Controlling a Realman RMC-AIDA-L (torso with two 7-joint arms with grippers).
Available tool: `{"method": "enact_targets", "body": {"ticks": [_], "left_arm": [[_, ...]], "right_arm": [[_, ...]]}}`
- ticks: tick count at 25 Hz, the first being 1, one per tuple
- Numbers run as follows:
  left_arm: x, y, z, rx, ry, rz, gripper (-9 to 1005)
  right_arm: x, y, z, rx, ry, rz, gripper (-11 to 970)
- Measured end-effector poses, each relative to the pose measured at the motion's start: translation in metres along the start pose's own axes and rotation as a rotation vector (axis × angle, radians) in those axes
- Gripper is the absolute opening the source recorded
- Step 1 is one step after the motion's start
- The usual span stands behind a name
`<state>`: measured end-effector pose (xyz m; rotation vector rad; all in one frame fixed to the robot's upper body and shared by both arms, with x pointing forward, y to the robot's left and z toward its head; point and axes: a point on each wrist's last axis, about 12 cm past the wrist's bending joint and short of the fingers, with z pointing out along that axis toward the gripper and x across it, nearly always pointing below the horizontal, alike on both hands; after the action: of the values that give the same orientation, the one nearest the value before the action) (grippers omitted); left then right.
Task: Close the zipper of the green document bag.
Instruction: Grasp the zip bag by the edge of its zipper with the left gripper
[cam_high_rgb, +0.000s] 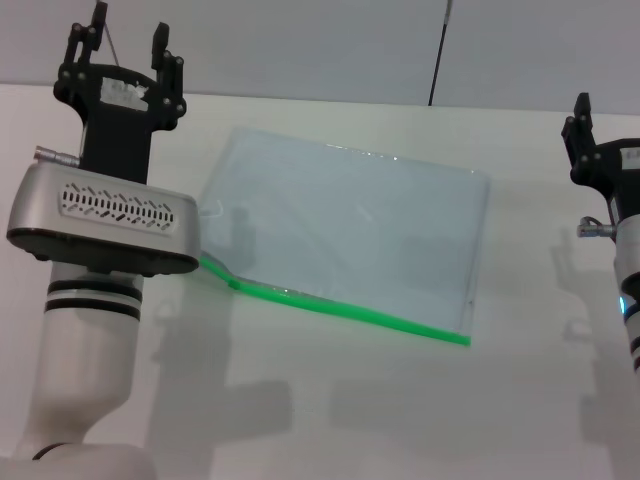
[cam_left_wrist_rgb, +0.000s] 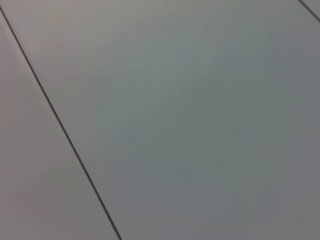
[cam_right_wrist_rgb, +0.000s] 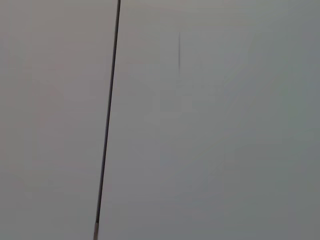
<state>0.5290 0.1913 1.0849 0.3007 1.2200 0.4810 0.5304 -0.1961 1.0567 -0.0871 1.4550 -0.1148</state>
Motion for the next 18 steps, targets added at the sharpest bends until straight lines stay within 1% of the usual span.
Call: {"method": "enact_targets", "body": {"ticks": [6,18], "left_arm": [[-0.0006,-0.0002,-0.0003,0.001,-0.005,0.019,561],[-0.0007,-0.0012,0.0,0.008,-0.005,0.022,560]], "right_arm": [[0.0,0.0,0.0,0.0,0.0,0.0,735],[0.0,0.0,0.0,0.0,0.0,0.001,735]]}}
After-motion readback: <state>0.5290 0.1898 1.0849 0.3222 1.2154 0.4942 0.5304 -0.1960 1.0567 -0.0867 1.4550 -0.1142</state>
